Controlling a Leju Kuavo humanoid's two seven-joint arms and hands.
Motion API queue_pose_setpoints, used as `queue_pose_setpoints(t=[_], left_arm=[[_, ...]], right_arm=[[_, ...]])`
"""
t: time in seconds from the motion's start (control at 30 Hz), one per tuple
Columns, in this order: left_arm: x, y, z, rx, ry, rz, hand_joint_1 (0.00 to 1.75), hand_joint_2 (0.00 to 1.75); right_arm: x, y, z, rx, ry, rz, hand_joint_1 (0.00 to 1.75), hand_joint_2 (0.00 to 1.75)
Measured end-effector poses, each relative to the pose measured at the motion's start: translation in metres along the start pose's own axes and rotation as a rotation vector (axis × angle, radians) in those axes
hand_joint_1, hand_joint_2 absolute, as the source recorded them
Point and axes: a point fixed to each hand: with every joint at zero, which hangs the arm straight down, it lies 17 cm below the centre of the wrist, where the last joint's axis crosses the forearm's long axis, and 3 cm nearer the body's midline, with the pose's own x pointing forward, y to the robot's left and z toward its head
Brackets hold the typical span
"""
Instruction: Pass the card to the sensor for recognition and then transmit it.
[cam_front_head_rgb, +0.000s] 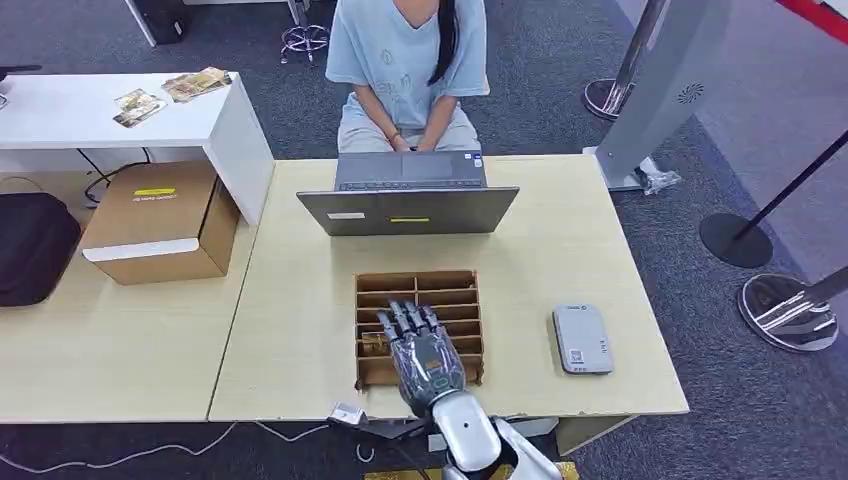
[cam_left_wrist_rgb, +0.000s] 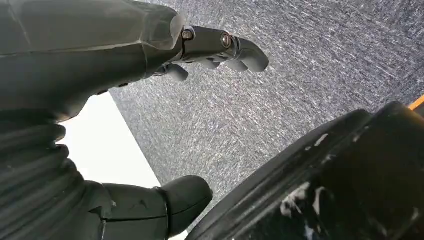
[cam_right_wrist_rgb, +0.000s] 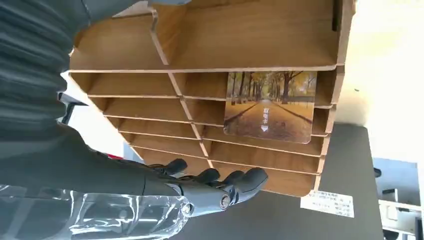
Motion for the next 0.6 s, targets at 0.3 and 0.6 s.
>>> queue_pose_setpoints(t=[0.3,0.6], left_arm=[[-0.0001,-0.0001,0.0000,-0.001,0.000,-0.001,0.00,1.75],[0.0002,-0.0003,0.0000,-0.001,0.000,-0.001,0.00,1.75]], right_arm=[[-0.0003,0.0039,-0.0009,0.011,-0.006,0.008,0.00,1.75],[0.0000,0.0047,-0.0010,0.016,-0.007,0.003,0.00,1.75]])
